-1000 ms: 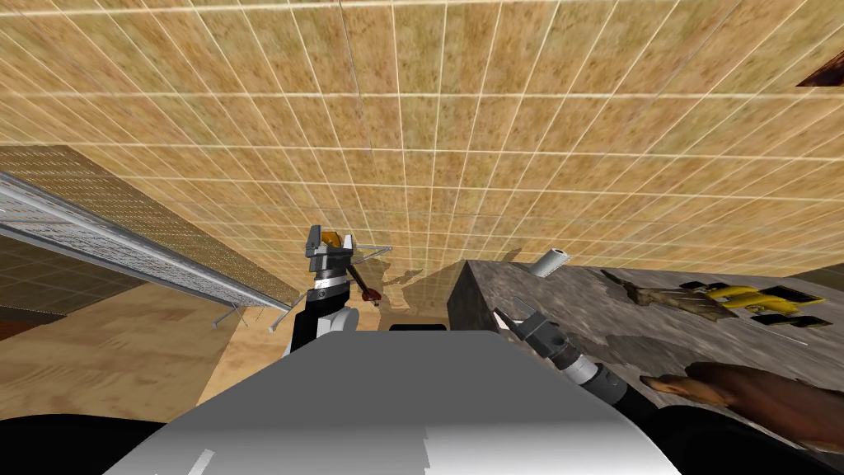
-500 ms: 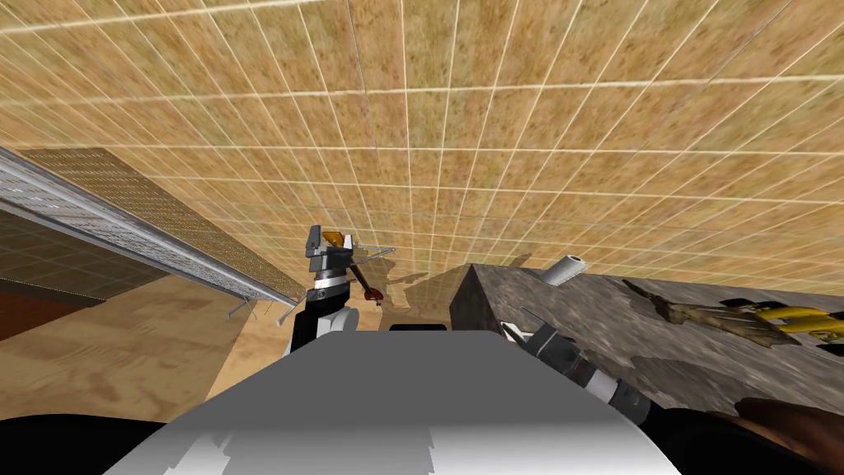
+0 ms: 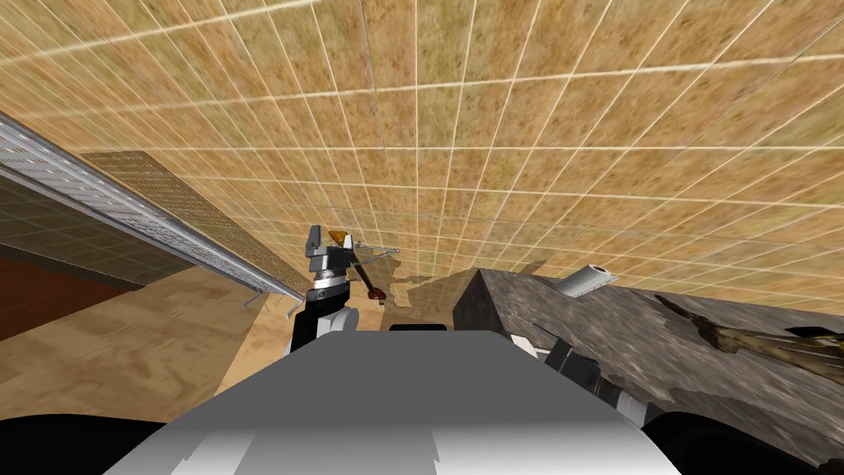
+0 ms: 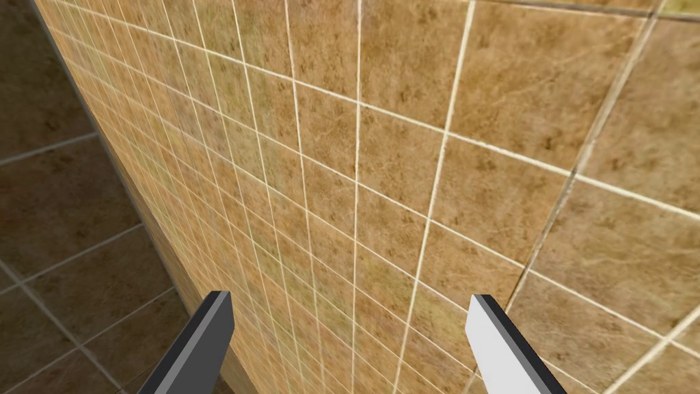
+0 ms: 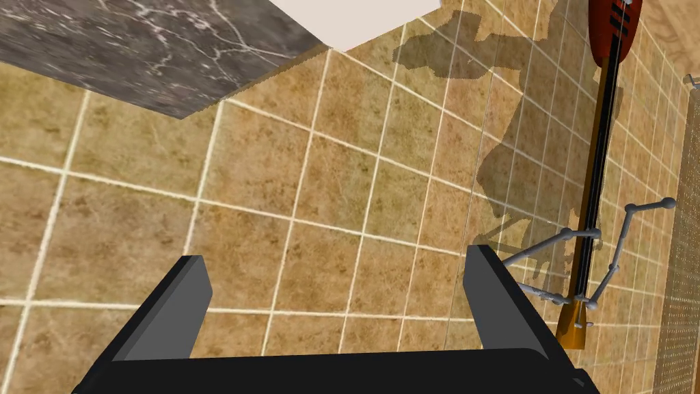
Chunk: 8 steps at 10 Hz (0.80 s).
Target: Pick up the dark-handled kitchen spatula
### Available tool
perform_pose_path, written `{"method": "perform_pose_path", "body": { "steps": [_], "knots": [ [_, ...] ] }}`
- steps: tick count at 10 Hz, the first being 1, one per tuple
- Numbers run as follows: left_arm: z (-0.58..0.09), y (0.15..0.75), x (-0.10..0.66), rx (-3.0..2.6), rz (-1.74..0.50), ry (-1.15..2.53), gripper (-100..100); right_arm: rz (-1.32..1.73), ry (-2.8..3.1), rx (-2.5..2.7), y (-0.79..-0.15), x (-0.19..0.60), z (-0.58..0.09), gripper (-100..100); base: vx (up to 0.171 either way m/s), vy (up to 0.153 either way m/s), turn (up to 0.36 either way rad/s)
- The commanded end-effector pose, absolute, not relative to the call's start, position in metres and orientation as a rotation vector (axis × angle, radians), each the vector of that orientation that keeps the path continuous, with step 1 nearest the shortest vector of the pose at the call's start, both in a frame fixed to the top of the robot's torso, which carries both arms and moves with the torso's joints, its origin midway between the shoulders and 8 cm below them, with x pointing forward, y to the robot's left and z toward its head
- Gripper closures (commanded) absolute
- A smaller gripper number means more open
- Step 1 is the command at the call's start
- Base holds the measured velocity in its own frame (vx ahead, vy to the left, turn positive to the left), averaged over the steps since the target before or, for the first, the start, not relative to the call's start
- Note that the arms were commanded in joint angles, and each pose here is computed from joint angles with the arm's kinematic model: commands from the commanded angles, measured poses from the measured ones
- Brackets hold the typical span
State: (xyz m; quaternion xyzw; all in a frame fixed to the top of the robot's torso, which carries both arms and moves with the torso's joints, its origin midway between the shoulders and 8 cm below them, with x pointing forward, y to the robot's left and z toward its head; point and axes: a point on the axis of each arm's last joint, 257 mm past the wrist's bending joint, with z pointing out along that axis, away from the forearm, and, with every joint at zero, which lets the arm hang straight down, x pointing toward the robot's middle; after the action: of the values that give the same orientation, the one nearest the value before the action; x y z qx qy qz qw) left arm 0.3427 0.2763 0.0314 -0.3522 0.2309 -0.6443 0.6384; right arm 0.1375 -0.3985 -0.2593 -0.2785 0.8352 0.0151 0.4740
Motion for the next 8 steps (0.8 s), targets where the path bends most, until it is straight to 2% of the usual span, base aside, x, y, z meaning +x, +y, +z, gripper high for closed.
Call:
{"method": "perform_pose_path", "body": {
  "steps": [1,3,8],
  "knots": [
    [0.031,0.276,0.343,-0.804,-1.471,0.527,0,-0.001,2.102,-0.761,-0.414,0.118,-0.270,-100,0.037,0.020,0.148],
    [0.031,0.276,0.343,-0.804,-1.471,0.527,0,-0.015,2.120,-0.795,-0.416,0.114,-0.276,-100,0.022,0.009,0.028],
    [0.031,0.276,0.343,-0.804,-1.471,0.527,0,-0.094,2.275,-1.015,-0.459,0.056,-0.300,-100,0.034,0.019,0.117]
  ]
}}
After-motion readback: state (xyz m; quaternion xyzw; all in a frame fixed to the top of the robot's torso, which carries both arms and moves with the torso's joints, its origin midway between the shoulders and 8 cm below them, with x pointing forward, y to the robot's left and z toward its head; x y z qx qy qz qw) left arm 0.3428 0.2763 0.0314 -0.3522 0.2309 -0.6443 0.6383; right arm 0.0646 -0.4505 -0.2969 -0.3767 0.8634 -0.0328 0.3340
